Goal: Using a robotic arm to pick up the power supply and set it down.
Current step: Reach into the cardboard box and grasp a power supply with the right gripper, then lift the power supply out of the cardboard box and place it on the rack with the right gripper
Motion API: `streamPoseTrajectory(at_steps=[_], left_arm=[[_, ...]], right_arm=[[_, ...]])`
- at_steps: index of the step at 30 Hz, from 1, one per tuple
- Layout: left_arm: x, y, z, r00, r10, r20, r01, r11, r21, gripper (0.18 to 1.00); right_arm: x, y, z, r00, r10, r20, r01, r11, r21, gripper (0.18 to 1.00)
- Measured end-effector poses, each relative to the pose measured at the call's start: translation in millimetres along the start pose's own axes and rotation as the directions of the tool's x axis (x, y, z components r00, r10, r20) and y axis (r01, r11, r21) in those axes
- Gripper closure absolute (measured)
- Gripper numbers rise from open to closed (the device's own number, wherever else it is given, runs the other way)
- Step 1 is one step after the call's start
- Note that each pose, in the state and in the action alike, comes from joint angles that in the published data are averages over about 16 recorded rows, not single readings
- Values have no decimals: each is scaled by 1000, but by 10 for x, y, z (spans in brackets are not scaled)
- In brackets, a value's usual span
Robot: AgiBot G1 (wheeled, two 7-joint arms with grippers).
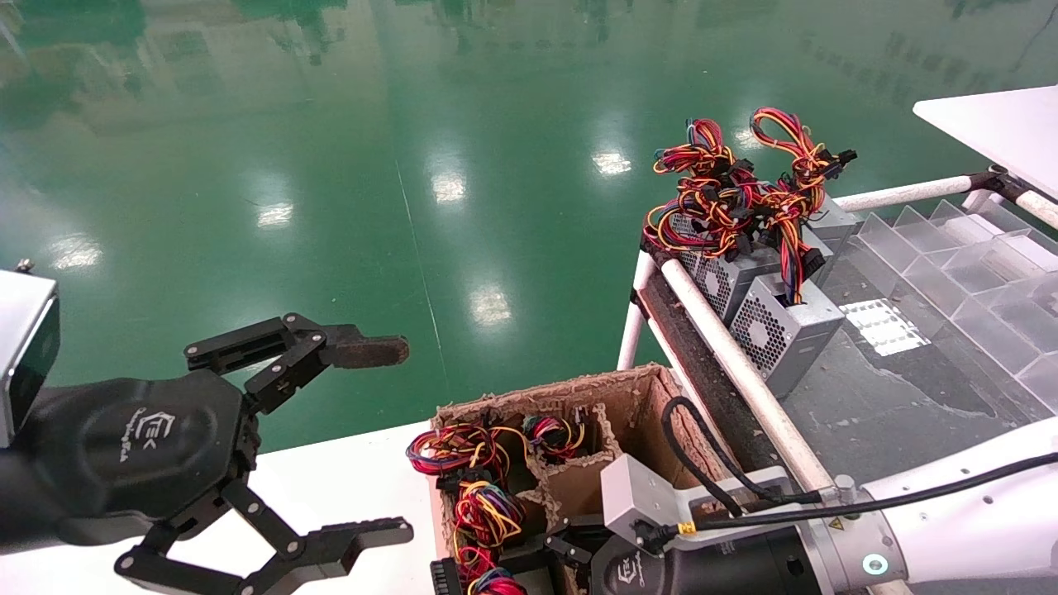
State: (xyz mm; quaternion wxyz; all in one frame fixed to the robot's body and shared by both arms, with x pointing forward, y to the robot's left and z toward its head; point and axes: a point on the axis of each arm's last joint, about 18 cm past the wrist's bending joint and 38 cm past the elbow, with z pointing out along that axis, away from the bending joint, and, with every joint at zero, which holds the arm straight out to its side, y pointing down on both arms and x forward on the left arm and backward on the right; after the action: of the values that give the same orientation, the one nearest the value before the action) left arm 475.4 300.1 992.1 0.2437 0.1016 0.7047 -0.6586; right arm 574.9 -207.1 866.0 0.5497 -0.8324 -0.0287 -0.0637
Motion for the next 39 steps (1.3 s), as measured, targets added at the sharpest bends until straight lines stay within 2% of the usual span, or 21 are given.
streamPoseTrajectory(at_steps=[8, 18, 26, 30, 39], left_arm=[[0, 0, 0, 1000, 0, 0, 0, 1000, 0, 184], [0, 0, 0, 1000, 0, 0, 0, 1000, 0, 184], [0, 0, 0, 1000, 0, 0, 0, 1000, 0, 184], [0, 0, 0, 1000, 0, 0, 0, 1000, 0, 184], [0, 0, 0, 1000, 0, 0, 0, 1000, 0, 184]], right_arm=[[25, 46, 27, 1000, -13, 0, 13, 1000, -6, 414], [66, 94, 17, 1000, -23, -13, 23, 1000, -3, 654], [85, 86, -51, 998, -44, -39, 44, 999, 12, 811], [61, 7, -154, 996, -67, -59, 70, 997, 43, 873], [-142, -378, -569, 980, -151, -133, 170, 975, 144, 930]])
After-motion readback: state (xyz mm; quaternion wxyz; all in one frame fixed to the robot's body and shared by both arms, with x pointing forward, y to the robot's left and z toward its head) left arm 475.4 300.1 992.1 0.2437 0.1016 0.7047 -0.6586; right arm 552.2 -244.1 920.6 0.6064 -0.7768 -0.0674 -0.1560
